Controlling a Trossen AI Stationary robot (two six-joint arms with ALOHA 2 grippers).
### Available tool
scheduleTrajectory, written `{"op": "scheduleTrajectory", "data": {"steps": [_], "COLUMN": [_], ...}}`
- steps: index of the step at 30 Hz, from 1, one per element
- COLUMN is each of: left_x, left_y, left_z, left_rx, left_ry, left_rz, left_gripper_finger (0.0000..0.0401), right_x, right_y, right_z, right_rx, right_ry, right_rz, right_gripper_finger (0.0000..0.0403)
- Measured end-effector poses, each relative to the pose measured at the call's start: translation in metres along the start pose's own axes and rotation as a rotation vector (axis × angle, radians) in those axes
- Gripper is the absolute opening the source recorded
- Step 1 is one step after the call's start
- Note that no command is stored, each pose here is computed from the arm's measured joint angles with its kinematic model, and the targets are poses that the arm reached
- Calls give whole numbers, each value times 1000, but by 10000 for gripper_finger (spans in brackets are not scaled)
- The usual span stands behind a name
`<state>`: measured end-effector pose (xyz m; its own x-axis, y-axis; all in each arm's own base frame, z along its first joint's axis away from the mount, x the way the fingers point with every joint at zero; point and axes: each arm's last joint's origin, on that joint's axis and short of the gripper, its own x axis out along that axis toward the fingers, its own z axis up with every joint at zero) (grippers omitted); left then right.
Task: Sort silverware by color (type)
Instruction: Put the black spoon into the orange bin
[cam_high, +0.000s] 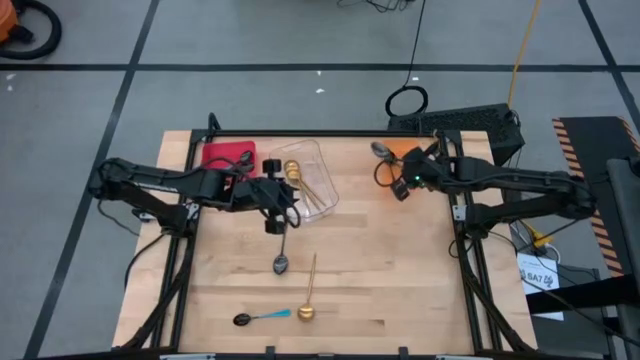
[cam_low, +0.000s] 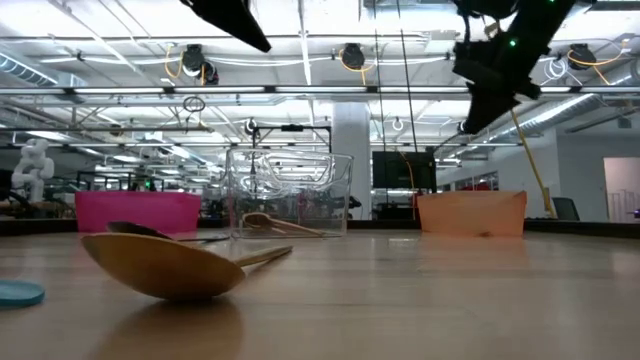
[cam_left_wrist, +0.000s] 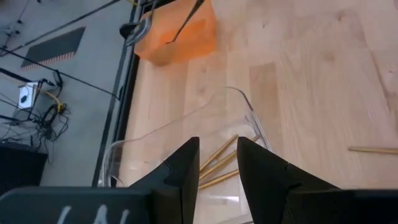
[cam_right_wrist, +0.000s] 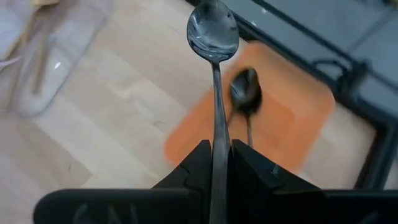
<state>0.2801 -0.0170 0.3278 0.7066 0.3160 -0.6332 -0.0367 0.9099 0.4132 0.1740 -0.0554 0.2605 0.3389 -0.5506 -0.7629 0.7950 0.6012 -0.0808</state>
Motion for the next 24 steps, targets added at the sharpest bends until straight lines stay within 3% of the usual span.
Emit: {"op": "scheduleTrajectory", "data": {"steps": [8,16,24], "left_x": [-1,-1,-1], "left_y": [0,0,0], "left_z": [-2,-3,-4], "left_rx": [4,20,26], "left_ry": [-4,2,21], "left_rz": [8,8,4], "left_gripper_finger": [115,115,115], "right_x": [14,31,47], "right_y": [-17,-18,-10], "right_z": [-13,-12,-10], "right_rx": [135,135,114], "right_ry": [128,194,220], "right_rz": [-127,-185,-172], "right_gripper_finger": [45,45,45]}}
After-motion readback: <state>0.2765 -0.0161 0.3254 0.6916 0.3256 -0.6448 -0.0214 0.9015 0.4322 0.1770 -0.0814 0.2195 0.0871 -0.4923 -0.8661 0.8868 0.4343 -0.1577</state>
